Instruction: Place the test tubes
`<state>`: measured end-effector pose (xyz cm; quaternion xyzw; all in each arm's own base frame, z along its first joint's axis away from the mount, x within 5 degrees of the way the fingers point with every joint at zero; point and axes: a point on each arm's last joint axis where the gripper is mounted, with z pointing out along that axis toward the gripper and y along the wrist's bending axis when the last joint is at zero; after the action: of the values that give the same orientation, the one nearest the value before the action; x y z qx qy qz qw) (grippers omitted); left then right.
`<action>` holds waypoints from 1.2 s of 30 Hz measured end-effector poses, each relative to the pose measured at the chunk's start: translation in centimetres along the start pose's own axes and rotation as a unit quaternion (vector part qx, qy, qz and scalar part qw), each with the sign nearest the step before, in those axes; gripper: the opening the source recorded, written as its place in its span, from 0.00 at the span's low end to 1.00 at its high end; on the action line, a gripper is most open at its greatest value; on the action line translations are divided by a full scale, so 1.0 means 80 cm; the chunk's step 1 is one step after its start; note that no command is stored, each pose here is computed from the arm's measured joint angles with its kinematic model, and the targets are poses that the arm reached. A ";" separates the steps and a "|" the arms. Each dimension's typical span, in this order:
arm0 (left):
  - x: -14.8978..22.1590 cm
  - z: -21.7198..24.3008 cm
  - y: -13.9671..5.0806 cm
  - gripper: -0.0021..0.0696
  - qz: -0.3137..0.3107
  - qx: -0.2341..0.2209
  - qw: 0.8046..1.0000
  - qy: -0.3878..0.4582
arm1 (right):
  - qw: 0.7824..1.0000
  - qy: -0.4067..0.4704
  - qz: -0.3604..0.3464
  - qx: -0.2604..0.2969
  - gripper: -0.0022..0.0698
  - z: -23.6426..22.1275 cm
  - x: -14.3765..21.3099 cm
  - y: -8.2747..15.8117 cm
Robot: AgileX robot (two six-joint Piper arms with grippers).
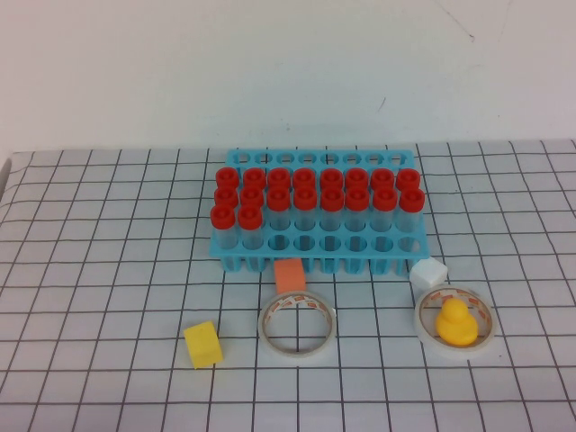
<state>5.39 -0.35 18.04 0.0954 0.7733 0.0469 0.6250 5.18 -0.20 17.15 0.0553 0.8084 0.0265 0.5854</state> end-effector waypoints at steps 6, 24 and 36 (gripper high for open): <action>0.003 0.000 -0.002 0.03 -0.002 0.008 1.000 0.012 | 1.000 0.001 0.000 0.000 0.03 0.000 0.000 0.000; 0.004 0.000 -0.002 0.03 -0.072 0.009 0.997 0.020 | 1.000 0.001 0.000 0.000 0.03 0.000 0.000 0.000; 0.004 0.000 -0.002 0.03 -0.071 0.009 0.997 0.020 | 1.000 0.001 0.000 0.000 0.03 0.000 0.000 0.000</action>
<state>5.29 -0.45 17.72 0.0452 0.7906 -0.0028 0.6106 5.17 -0.20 17.13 0.0554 0.8089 0.0264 0.5847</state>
